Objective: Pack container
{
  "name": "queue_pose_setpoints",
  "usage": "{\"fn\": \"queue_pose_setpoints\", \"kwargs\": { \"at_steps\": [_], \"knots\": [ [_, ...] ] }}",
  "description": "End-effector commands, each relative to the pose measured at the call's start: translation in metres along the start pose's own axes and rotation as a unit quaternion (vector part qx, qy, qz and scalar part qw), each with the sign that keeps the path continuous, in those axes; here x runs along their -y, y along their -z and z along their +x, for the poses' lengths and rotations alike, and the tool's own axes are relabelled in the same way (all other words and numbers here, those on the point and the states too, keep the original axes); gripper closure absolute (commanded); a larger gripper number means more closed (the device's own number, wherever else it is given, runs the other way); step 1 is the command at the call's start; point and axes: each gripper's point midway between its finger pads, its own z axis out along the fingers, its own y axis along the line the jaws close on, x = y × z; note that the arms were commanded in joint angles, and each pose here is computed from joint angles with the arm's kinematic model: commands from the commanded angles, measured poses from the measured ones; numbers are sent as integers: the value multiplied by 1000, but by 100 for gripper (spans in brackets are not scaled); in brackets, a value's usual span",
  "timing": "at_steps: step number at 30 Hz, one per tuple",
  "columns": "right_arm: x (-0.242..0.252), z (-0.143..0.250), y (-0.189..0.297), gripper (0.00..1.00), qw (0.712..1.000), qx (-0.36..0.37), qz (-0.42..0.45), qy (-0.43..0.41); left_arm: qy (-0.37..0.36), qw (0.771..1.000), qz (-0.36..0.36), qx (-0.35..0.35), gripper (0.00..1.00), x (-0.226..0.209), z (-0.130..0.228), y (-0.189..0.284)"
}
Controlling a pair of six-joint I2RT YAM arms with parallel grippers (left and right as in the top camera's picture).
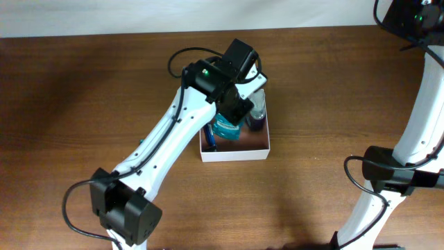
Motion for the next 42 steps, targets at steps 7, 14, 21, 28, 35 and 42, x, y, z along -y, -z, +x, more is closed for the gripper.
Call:
{"fn": "queue_pose_setpoints", "kwargs": {
  "at_steps": [7,14,21,28,35,42],
  "knots": [
    [4,-3,5,2,1000,8,4,-3,-240,950,174,98,100,67,-12,32],
    [4,-3,5,1,1000,8,4,-3,-317,924,179,118,99,72,-13,34],
    [4,-3,5,2,1000,8,4,-3,-362,901,192,141,99,79,-14,37],
    [4,-3,5,2,1000,8,4,-3,-389,885,197,161,99,83,-19,39],
    [4,-3,5,2,1000,8,4,-3,-387,881,211,173,99,87,-24,33],
    [4,-3,5,2,1000,8,4,-3,-382,882,223,163,99,86,-27,8]
  ]
}}
